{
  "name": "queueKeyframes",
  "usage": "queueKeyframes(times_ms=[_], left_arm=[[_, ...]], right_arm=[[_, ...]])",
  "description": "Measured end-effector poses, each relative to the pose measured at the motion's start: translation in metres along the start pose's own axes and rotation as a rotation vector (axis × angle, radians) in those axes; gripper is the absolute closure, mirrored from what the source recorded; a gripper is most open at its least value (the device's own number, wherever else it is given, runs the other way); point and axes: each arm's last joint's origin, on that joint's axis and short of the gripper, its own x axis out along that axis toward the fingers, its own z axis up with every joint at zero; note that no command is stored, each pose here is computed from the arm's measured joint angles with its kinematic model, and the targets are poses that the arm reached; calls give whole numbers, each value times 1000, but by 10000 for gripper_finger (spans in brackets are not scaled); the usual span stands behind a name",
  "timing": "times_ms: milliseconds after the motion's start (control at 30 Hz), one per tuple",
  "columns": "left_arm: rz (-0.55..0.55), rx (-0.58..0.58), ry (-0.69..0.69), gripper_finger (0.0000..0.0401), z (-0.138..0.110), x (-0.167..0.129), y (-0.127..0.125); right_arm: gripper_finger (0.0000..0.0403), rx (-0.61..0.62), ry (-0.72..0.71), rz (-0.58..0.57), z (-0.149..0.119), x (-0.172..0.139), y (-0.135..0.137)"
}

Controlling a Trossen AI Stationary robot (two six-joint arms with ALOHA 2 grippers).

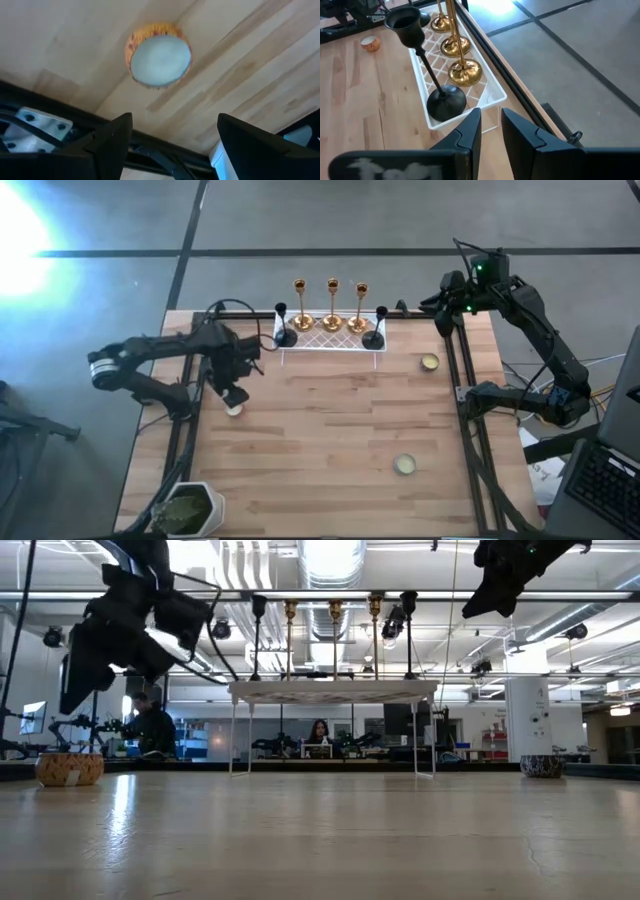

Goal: Pick & Place candle stick holders
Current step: Put the white scented candle on the shelf

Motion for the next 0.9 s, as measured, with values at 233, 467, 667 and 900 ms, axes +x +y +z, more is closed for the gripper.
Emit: queueKeyframes(times_ms=[233,467,667,900], left_arm=[[14,-6,11,105,-9,11,4],[40,-66,-108,105,-27,10,5],[72,-113,-304,105,-36,2,1],[27,-86,-453,105,-34,-4,-6]], right_arm=[[328,6,4,2,0,0,0],[318,10,5,2,-1,0,0],[319,26,5,2,-1,0,0],[331,25,4,2,-1,0,0]])
